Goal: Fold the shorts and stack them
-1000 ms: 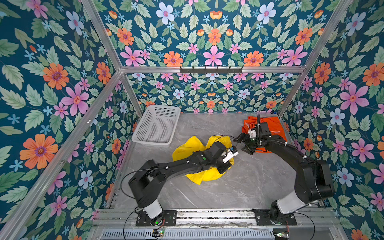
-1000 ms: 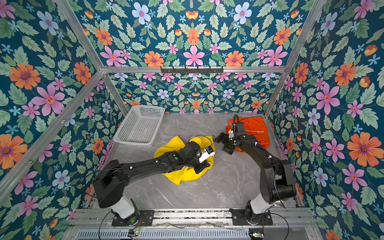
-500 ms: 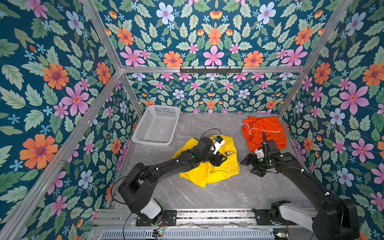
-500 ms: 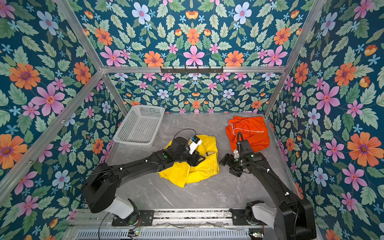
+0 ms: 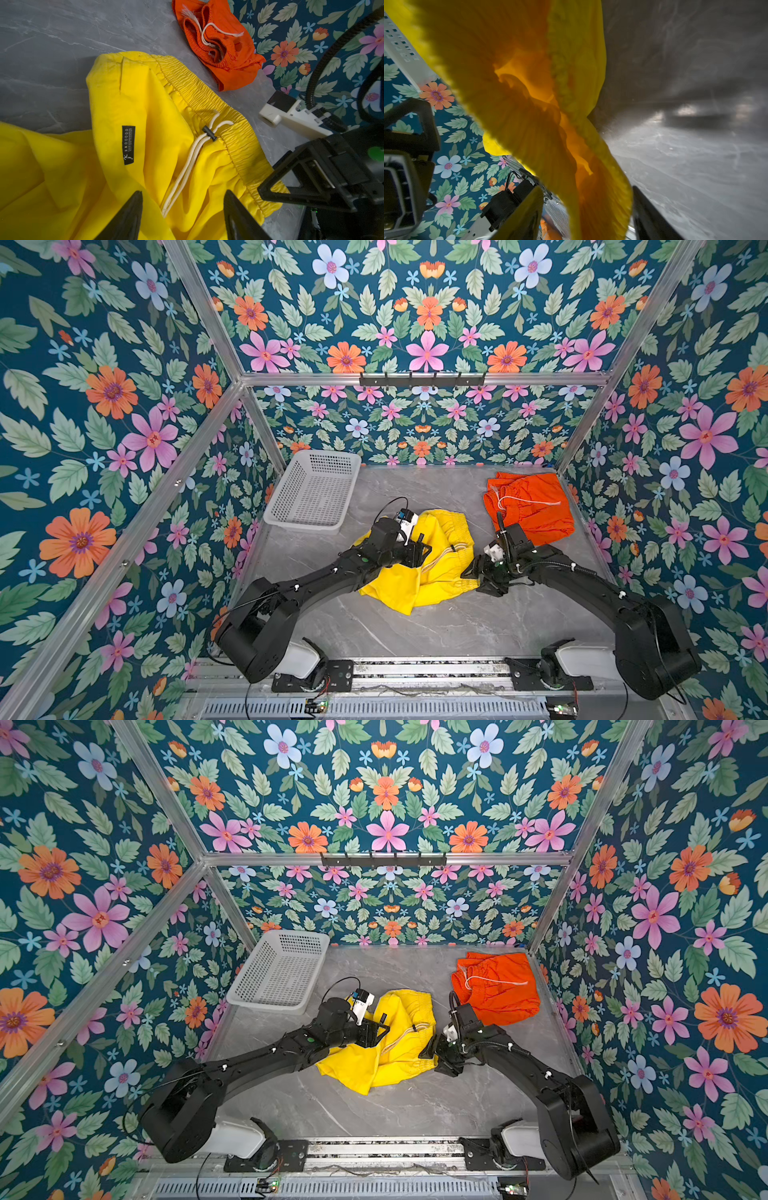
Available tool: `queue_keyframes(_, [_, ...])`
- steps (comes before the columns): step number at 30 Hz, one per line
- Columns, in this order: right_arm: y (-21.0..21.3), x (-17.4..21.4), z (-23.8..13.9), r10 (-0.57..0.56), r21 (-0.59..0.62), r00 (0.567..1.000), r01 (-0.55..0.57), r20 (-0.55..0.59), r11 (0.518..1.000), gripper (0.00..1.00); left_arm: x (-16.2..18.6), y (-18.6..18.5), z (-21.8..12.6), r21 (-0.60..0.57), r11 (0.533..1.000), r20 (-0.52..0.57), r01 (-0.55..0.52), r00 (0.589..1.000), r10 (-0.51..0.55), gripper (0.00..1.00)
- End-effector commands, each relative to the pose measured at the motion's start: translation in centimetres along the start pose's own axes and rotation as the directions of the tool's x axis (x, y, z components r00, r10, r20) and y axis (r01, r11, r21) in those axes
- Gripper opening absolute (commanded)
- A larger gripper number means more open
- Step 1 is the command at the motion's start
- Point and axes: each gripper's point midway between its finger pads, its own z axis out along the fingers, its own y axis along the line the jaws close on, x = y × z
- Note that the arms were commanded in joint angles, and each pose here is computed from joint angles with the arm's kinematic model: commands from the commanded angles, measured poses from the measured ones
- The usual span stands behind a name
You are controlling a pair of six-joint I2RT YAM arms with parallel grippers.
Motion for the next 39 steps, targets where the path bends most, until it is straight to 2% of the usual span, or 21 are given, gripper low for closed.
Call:
queue_keyframes(1, [1.2, -0.5, 0.7, -0.009, -0.057, 1.0, 0.01, 0.004, 0.998, 0.58, -1.4, 0.0, -0.2, -0.003, 1.0, 0.054, 0.009, 0.999, -0.009, 0.64])
queue_keyframes(5, [0.4, -0.6, 1.6, 0.005, -0.049, 1.0, -0.005, -0.007, 0.999, 0.5, -1.8, 0.1, -0.5, -0.01, 1.0, 0.066, 0.015, 0.998, -0.014, 0.64])
queue_keyframes(9, [0.8, -0.6, 1.5, -0.007, -0.051, 1.0, 0.006, -0.008, 0.999, 0.37, -2.1, 0.3, -0.8, -0.022, 1.0, 0.07, 0.012, 0.998, -0.011, 0.64])
queue_keyframes(13, [4.7, -1.3, -1.5, -0.077, -0.11, 0.996, 0.081, 0.046, 0.991, 0.15, -2.0, 0.5, -1.1, -0.036, 0.999, 0.066, -0.005, 0.998, 0.007, 0.64])
queue_keyframes(17, [10.4, -2.2, -6.4, -0.175, -0.17, 0.972, 0.202, 0.159, 0.965, 0.11, -3.9, 0.7, -2.7, -0.044, 0.999, 0.123, 0.01, 0.992, -0.004, 0.64])
queue_keyframes(23, [18.2, -3.3, -13.1, -0.358, -0.191, 0.884, 0.424, 0.301, 0.885, 0.08, -6.7, 1.7, -6.0, -0.089, 0.996, 0.194, 0.022, 0.981, -0.005, 0.66])
queue_keyframes(25, [20.6, -3.6, -15.0, -0.422, -0.181, 0.84, 0.499, 0.34, 0.847, 0.07, -7.2, 2.3, -7.1, -0.115, 0.993, 0.213, 0.031, 0.977, -0.006, 0.67])
queue_keyframes(29, [23.3, -4.0, -17.2, -0.494, -0.167, 0.782, 0.583, 0.379, 0.795, 0.04, -7.2, 3.4, -8.9, -0.155, 0.987, 0.227, 0.051, 0.974, -0.015, 0.68])
queue_keyframes(32, [25.2, -3.0, -18.8, -0.566, -0.189, 0.726, 0.665, 0.391, 0.723, 0.02, -7.0, 3.9, -10.2, -0.173, 0.984, 0.252, 0.047, 0.968, -0.002, 0.69])
queue_keyframes(36, [26.6, -1.5, -21.9, -0.647, -0.151, 0.62, 0.763, 0.444, 0.628, 0.02, -6.2, 4.6, -11.5, -0.197, 0.979, 0.273, -0.045, 0.957, 0.099, 0.69])
queue_keyframes(39, [26.8, -1.7, -24.9, -0.648, -0.105, 0.582, 0.778, 0.491, 0.619, 0.02, -5.6, 3.9, -11.8, -0.187, 0.958, 0.23, -0.218, 0.938, 0.259, 0.7])
